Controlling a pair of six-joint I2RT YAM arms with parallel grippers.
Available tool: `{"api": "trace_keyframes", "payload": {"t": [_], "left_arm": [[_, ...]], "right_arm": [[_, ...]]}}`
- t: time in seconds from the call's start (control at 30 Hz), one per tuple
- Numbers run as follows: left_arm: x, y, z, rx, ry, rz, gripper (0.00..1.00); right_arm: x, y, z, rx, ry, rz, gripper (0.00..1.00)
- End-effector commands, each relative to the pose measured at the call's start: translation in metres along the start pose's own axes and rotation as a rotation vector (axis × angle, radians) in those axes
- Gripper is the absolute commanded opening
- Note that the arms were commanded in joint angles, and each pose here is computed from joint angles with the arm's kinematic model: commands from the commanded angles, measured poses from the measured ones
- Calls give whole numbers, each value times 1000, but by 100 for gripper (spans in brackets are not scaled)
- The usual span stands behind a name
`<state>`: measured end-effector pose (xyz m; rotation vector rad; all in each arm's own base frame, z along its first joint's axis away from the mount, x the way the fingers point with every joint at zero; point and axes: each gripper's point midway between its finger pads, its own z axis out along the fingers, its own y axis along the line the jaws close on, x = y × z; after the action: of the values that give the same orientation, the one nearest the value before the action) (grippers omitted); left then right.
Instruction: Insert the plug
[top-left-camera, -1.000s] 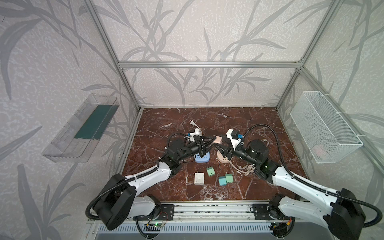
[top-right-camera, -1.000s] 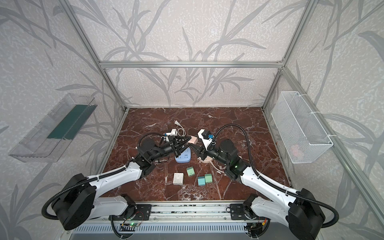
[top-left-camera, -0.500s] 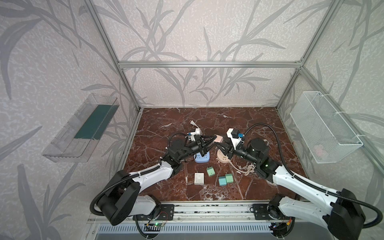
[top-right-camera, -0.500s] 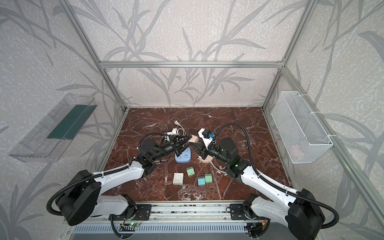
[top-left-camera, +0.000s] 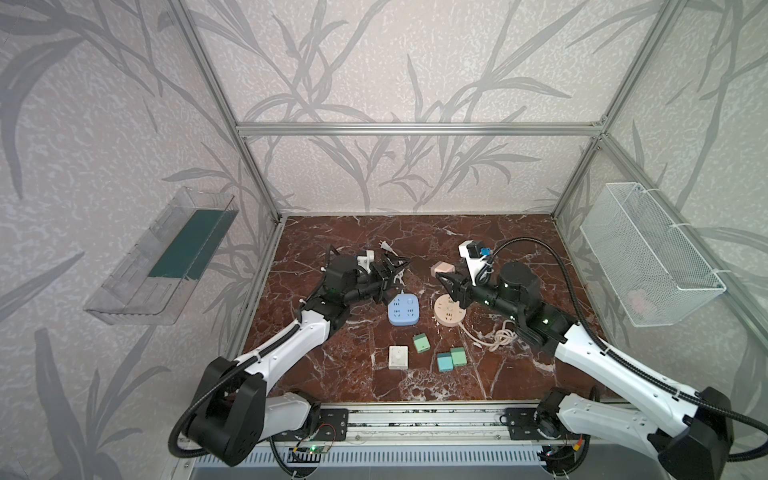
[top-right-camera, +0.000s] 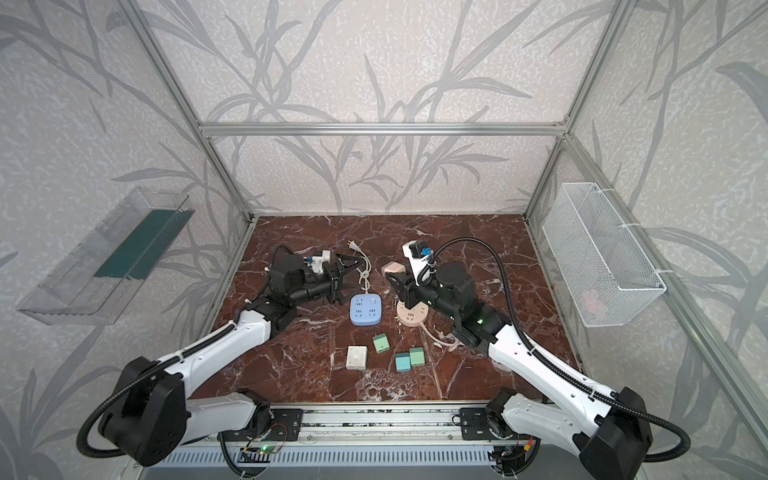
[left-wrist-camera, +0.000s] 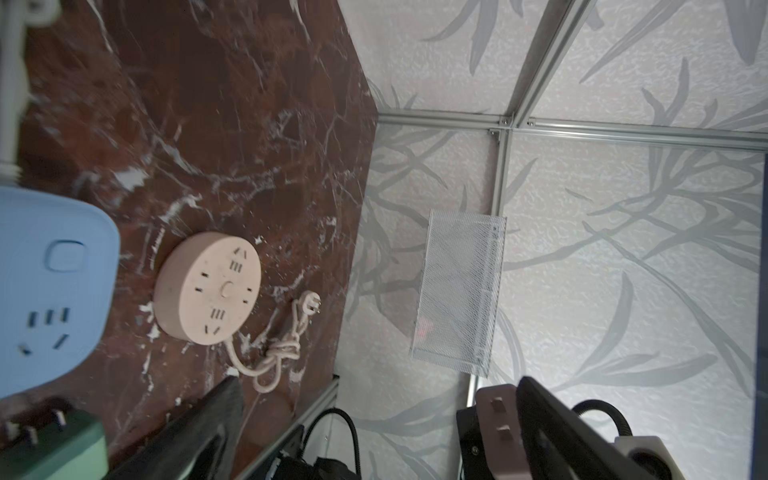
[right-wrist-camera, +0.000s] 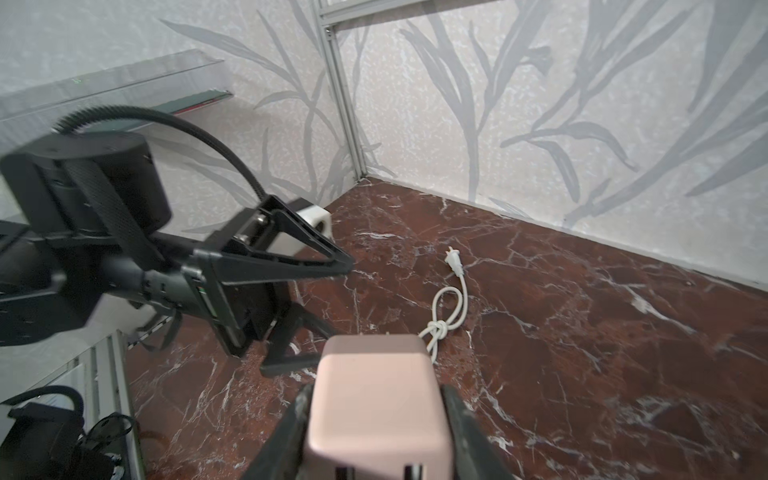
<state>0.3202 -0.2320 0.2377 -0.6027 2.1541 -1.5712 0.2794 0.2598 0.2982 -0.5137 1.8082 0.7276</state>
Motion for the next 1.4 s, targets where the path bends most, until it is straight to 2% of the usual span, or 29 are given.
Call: {"api": "trace_keyframes", "payload": {"t": [0.0, 0.13, 0.2, 0.33, 0.43, 0.57, 0.8, 1.1, 1.37], "left_arm": [[-8, 32, -45, -329, -98, 297, 99], [-33, 45, -86, -566, -230, 491, 99], [-38, 55, -97, -677, -229, 574, 99], [-36, 80, -103, -822, -188, 663, 99], [-25, 92, -92, -763, -159, 643, 99], [-15, 98, -83, -655, -165, 617, 99], [-9, 110, -84, -677, -130, 620, 99], [-8, 113, -81, -670, -123, 619, 99], [-4, 113, -73, -642, -98, 600, 98]], "right_arm": [[19, -28, -8, 183, 139, 122, 0], [34, -46, -11, 340, 294, 222, 0], [43, -48, -8, 368, 365, 237, 0], [55, -76, -15, 587, 437, 303, 0], [67, -87, -13, 705, 486, 373, 0], [89, -90, 3, 742, 540, 435, 0], [118, -94, 26, 768, 594, 539, 0], [144, -110, 30, 831, 634, 653, 0], [162, -111, 41, 811, 709, 721, 0]]}}
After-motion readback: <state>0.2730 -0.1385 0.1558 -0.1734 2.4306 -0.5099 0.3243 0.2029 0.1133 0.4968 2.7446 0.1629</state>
